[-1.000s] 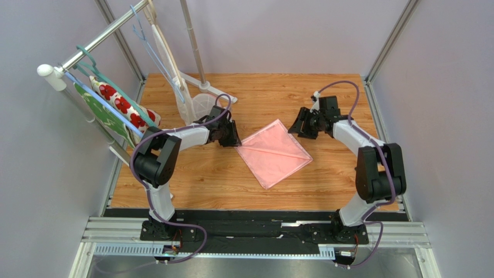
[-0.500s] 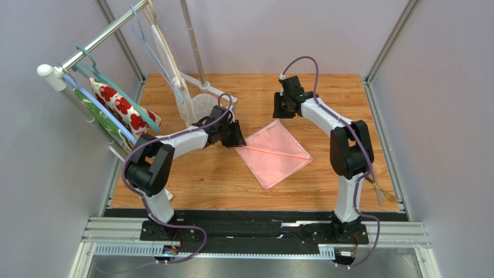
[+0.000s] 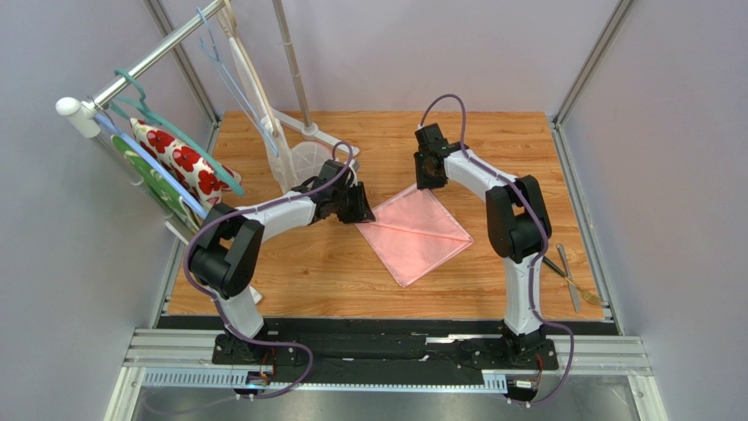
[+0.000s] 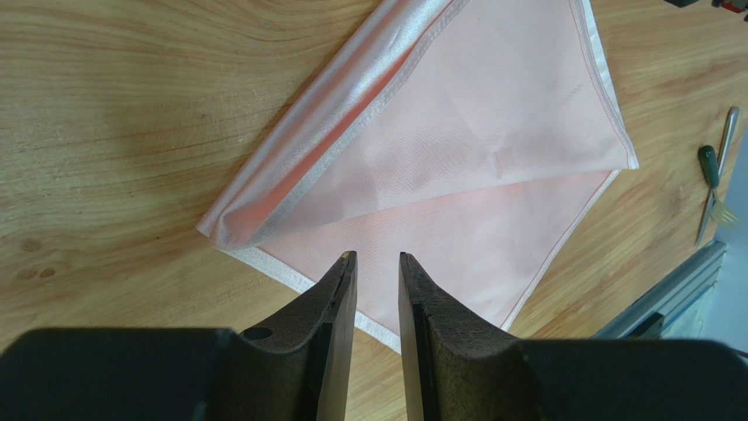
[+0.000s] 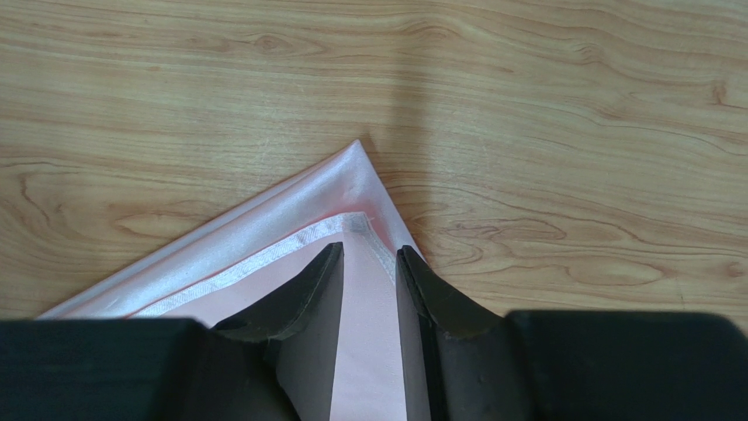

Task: Fold the napkin into a case and place the utensils inside
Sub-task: Smooth out the upper triangle-folded napkin at the center of the board.

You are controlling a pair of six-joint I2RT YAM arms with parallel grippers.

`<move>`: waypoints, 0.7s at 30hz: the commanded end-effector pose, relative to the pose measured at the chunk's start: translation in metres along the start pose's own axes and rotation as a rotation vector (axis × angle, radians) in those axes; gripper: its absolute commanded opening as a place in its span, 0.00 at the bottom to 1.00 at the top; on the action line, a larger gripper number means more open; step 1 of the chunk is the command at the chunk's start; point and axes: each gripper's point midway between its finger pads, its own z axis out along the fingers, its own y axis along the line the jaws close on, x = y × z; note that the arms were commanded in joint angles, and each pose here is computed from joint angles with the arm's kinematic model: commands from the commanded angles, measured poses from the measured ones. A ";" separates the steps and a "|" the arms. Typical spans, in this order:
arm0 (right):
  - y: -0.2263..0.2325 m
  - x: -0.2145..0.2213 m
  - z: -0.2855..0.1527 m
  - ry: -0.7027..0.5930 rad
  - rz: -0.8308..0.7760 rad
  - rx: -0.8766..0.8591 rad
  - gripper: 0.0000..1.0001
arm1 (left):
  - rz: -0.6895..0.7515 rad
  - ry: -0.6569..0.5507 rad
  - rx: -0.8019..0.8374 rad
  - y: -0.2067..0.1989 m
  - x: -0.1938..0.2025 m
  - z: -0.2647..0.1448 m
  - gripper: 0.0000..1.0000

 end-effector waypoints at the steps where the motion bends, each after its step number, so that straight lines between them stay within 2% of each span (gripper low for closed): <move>1: 0.000 -0.023 0.000 -0.055 -0.021 0.013 0.31 | 0.010 -0.026 0.049 -0.016 -0.013 -0.005 0.33; 6: 0.005 -0.026 0.006 -0.052 -0.028 -0.004 0.27 | 0.010 -0.027 0.051 -0.016 -0.012 -0.005 0.33; 21: 0.014 -0.022 0.020 -0.026 -0.034 -0.031 0.26 | 0.010 -0.026 0.050 -0.015 -0.011 -0.005 0.33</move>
